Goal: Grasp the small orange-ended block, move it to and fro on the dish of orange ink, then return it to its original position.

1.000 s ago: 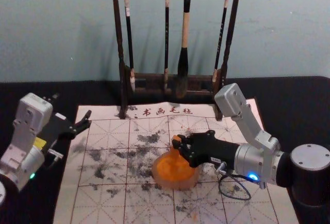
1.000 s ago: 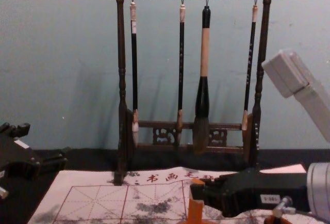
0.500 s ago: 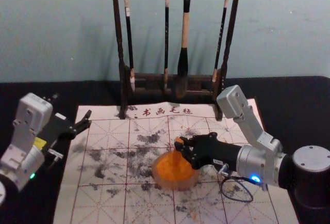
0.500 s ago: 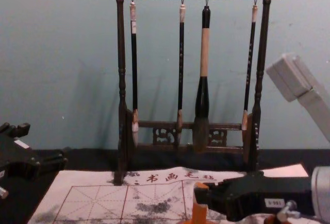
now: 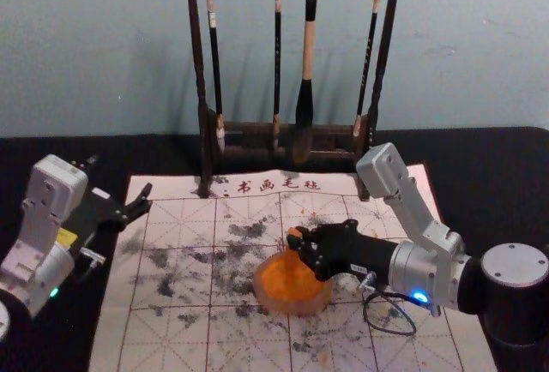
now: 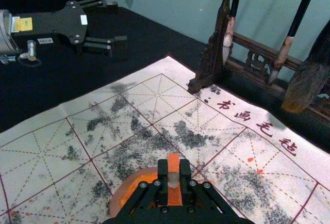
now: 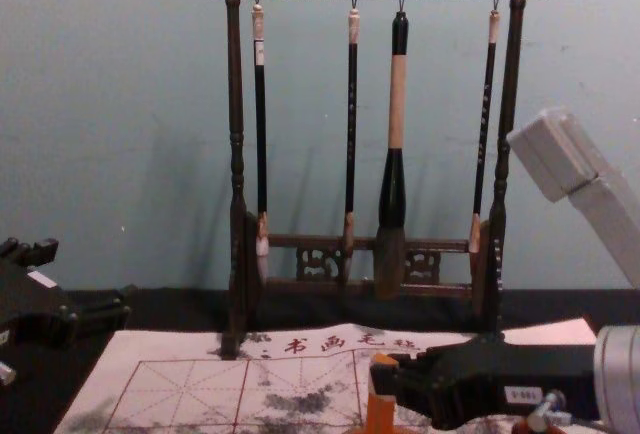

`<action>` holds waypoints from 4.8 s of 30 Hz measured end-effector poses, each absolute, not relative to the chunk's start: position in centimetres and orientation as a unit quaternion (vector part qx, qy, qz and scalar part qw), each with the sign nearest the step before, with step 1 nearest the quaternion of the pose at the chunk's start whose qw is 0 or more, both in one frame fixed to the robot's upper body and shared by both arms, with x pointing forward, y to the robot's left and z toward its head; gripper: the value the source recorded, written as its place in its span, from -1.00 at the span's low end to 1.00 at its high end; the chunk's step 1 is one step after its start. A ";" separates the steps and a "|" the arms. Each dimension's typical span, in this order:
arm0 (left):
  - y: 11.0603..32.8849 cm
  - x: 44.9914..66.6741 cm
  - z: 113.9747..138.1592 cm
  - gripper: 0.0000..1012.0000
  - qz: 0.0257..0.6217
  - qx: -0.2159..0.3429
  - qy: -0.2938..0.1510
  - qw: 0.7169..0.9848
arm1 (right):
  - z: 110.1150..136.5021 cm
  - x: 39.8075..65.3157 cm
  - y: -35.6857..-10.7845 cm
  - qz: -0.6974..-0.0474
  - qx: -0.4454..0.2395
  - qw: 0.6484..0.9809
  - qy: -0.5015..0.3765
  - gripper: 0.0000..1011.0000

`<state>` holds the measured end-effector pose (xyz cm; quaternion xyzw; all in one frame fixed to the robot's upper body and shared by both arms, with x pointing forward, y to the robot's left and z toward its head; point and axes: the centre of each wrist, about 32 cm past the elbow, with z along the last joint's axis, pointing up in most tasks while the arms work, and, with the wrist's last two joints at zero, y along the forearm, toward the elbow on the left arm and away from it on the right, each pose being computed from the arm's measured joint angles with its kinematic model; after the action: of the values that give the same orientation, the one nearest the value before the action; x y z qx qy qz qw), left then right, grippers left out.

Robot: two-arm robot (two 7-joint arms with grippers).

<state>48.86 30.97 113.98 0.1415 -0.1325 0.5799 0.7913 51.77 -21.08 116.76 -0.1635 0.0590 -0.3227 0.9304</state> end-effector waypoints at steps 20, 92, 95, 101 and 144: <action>31.0 48.9 114.0 1.00 0.580 0.142 -0.132 0.791 | 116.6 51.7 -21.2 -0.327 -0.171 0.928 0.054 -0.88; 31.0 48.9 114.0 1.00 0.580 0.141 -0.132 0.791 | 116.6 51.6 -20.2 -0.309 -0.170 0.933 0.064 -0.88; 31.0 48.9 114.0 1.00 0.580 0.141 -0.132 0.791 | 116.6 51.7 -20.4 -0.313 -0.172 0.932 0.062 -0.88; 31.0 48.9 114.0 1.00 0.580 0.141 -0.132 0.791 | 116.7 51.7 -21.0 -0.323 -0.176 0.928 0.059 -0.88; 31.0 48.9 114.0 1.00 0.580 0.141 -0.132 0.791 | 117.0 49.4 -21.5 -0.291 -0.179 0.937 0.073 -0.88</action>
<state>48.86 30.97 113.98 0.1415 -0.1325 0.5799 0.7913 49.36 -21.46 116.98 -0.1793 0.0727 -0.2912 0.9369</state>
